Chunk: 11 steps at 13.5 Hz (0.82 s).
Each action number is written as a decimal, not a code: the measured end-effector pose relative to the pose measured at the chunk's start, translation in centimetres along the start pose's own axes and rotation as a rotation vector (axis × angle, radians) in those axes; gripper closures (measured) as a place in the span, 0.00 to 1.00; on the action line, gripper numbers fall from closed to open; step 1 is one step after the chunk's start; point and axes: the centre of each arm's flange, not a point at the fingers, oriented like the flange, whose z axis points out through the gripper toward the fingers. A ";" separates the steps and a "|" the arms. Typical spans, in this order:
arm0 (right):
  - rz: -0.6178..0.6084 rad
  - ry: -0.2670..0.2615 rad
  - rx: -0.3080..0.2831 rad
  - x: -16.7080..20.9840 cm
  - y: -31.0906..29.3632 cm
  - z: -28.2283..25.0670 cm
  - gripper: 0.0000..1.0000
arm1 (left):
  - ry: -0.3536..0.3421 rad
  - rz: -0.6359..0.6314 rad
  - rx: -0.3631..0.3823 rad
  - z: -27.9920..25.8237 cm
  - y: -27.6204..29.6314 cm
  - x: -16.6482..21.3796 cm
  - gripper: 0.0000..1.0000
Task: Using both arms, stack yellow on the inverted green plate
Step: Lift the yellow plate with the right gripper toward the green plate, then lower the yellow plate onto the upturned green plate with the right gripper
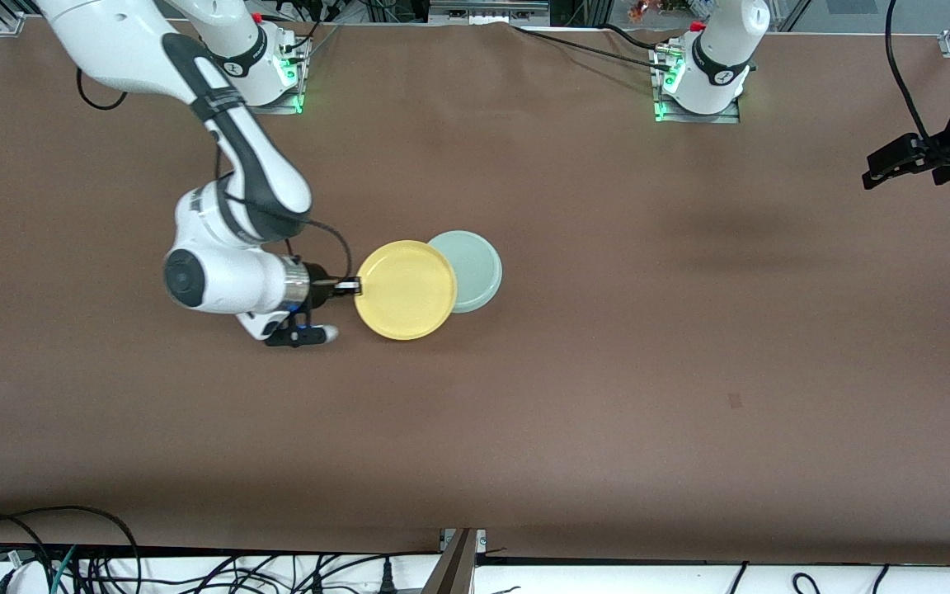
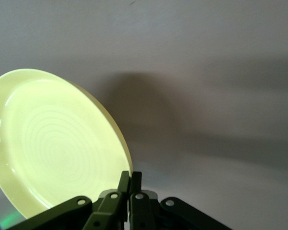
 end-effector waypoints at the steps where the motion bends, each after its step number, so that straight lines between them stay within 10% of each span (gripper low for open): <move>1: 0.005 -0.001 -0.004 -0.4 -1.2 1.3 0.98 | 0.002 -0.004 0.000 -0.1 -0.2 0.0 0.00; 11: -0.004 0.023 -0.023 -4.2 -3.0 9.6 0.98 | 0.019 -0.010 -0.001 -0.3 -0.5 0.2 0.00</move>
